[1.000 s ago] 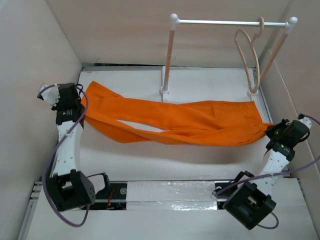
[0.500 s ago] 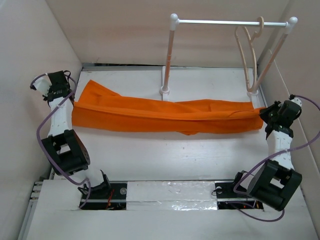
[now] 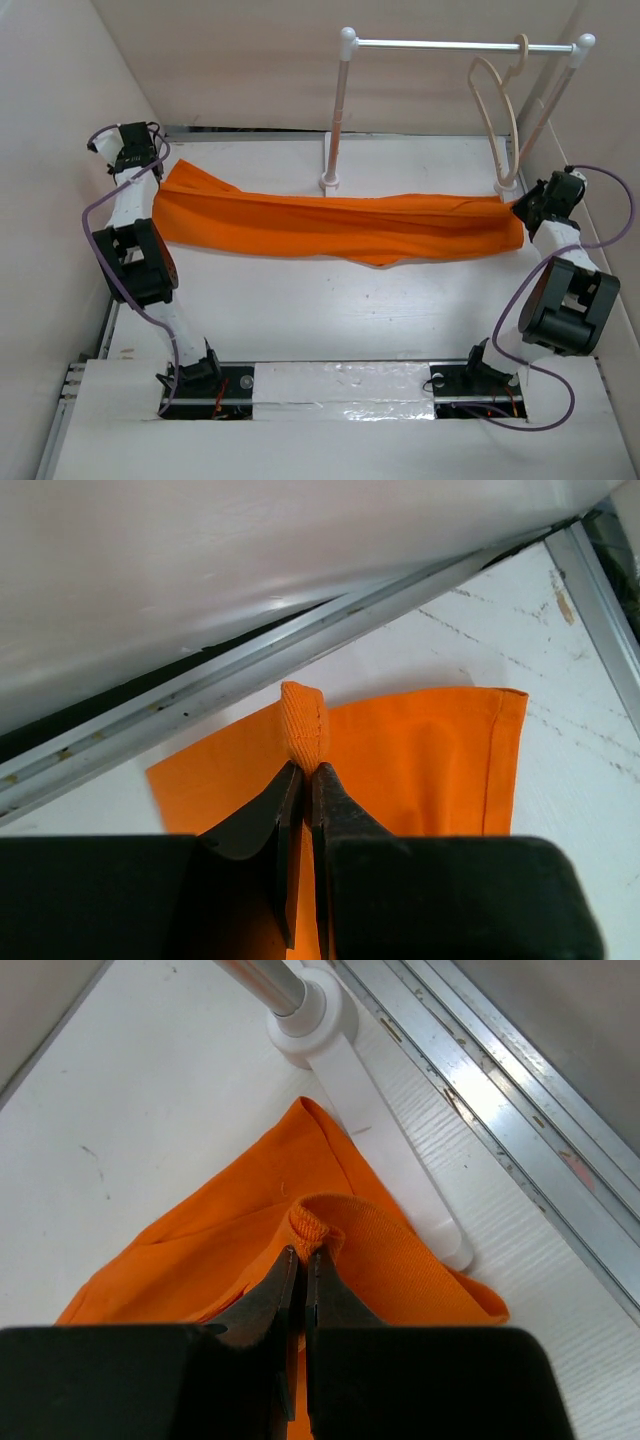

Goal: Place the trousers on the hanger
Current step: Fold the trousers at the center of the board.

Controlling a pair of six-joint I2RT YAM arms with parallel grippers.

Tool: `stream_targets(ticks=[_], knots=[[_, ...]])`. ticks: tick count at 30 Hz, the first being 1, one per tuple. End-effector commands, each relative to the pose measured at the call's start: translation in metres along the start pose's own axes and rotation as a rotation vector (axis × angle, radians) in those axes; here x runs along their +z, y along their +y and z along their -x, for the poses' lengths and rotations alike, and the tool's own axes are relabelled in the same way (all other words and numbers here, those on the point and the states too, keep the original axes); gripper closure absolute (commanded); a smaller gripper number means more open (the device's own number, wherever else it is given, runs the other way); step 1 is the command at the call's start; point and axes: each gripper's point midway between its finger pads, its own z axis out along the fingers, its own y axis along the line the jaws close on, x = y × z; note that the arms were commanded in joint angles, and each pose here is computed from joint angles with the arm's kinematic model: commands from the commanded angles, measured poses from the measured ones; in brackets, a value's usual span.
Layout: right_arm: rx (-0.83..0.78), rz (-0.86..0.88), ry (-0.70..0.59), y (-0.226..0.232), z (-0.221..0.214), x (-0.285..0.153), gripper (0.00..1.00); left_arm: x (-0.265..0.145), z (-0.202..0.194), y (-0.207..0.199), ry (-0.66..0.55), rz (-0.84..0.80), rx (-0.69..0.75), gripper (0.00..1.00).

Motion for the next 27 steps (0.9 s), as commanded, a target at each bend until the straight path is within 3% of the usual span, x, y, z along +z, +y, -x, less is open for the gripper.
stream_targets(ticks=[1, 11, 16, 19, 20, 21, 23, 27], knots=[[-0.009, -0.025, -0.206, 0.008, 0.065, 0.011, 1.0, 0.01, 0.037, -0.006, -0.099, 0.008, -0.03, 1.0], [0.019, 0.105, -0.151, 0.036, 0.06, 0.053, 0.97, 0.044, 0.021, -0.037, -0.077, -0.082, -0.042, 0.96], [0.027, 0.147, -0.147, 0.039, 0.052, 0.063, 0.89, 0.044, 0.014, -0.059, -0.042, -0.2, -0.036, 0.77], [0.042, 0.188, -0.166, 0.044, 0.05, 0.055, 0.77, 0.037, 0.019, -0.07, -0.044, -0.267, -0.045, 0.74], [0.046, 0.211, -0.17, 0.048, 0.049, 0.051, 0.68, 0.035, 0.021, -0.073, -0.055, -0.29, -0.043, 0.72], [0.043, 0.229, -0.178, 0.05, 0.048, 0.043, 0.59, 0.027, 0.026, -0.078, -0.06, -0.323, -0.043, 0.6], [0.036, 0.277, -0.18, 0.059, 0.048, 0.033, 0.5, 0.023, 0.026, -0.077, -0.059, -0.331, -0.029, 0.48], [0.015, 0.33, -0.238, 0.074, 0.049, 0.002, 0.2, 0.013, 0.015, -0.055, -0.028, -0.272, -0.031, 0.43]])
